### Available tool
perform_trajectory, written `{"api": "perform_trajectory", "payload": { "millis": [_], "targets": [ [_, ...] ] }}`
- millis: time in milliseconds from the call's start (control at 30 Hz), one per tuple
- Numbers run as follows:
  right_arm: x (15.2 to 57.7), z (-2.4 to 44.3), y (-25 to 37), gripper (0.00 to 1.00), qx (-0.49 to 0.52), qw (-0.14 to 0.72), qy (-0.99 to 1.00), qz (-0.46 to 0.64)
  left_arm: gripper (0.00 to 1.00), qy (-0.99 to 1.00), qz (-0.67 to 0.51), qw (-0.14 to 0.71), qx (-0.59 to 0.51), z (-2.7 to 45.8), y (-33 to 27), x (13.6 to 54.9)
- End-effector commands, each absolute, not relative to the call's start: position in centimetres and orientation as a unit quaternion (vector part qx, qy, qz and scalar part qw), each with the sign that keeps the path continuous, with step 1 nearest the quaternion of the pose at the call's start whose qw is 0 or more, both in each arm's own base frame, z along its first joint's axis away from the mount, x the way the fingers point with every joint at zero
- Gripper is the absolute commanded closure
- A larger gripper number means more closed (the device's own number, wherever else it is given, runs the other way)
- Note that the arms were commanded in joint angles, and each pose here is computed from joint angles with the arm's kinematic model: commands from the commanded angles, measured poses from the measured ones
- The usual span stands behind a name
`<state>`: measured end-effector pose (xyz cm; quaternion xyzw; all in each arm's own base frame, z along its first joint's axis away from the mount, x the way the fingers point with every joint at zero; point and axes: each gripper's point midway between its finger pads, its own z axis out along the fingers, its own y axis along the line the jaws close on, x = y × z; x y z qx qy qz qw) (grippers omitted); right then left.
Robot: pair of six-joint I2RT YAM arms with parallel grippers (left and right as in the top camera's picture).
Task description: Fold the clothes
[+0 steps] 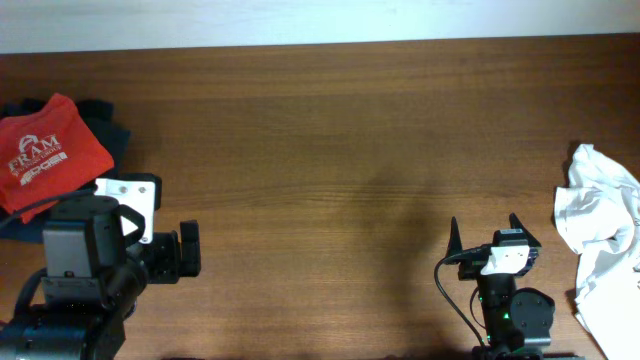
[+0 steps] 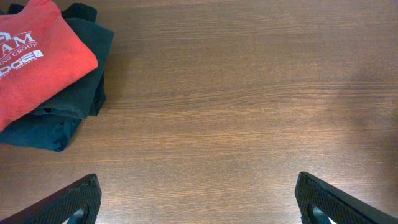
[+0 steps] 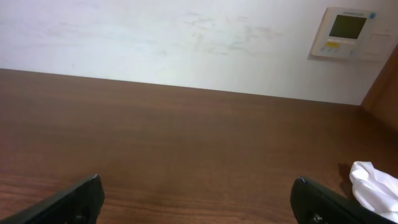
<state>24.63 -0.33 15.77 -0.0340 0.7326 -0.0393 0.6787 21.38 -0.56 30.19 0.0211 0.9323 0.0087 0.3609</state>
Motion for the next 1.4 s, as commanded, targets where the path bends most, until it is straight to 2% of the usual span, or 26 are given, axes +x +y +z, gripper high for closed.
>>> {"api": "perform_trajectory", "payload": {
  "millis": [0, 167, 367, 467, 600, 667, 1367],
  "targets": [
    [24.6, 15.5, -0.5, 0.01, -0.027, 0.676, 0.735, -0.042, 0.01, 0.931, 0.007, 0.365, 0.016, 30.4, -0.5, 21.3],
    [24.6, 15.5, -0.5, 0.01, -0.027, 0.676, 0.735, -0.042, 0.01, 0.910, 0.032, 0.414, 0.006, 30.0, 0.6, 18.4],
    [24.6, 15.5, -0.5, 0.01, -0.027, 0.676, 0.735, -0.042, 0.01, 0.845, -0.001, 0.534, 0.011, 19.0, -0.8, 20.7],
    [24.6, 15.5, -0.5, 0.01, -0.027, 0.676, 0.735, -0.042, 0.01, 0.783, -0.022, 0.622, 0.013, 17.8, -1.6, 22.8],
    [24.6, 15.5, -0.5, 0.01, -0.027, 0.676, 0.735, -0.042, 0.01, 0.715, -0.038, 0.697, 0.019, 16.9, -2.3, 24.6],
    [24.6, 15.5, -0.5, 0.01, -0.027, 0.676, 0.735, -0.042, 0.01, 0.733, -0.022, 0.679, 0.036, 15.6, -2.3, 24.5],
    [24.6, 15.5, -0.5, 0.01, -0.027, 0.676, 0.735, -0.042, 0.01, 0.733, -0.028, 0.678, 0.043, 15.7, -2.6, 24.5]
  ]
}}
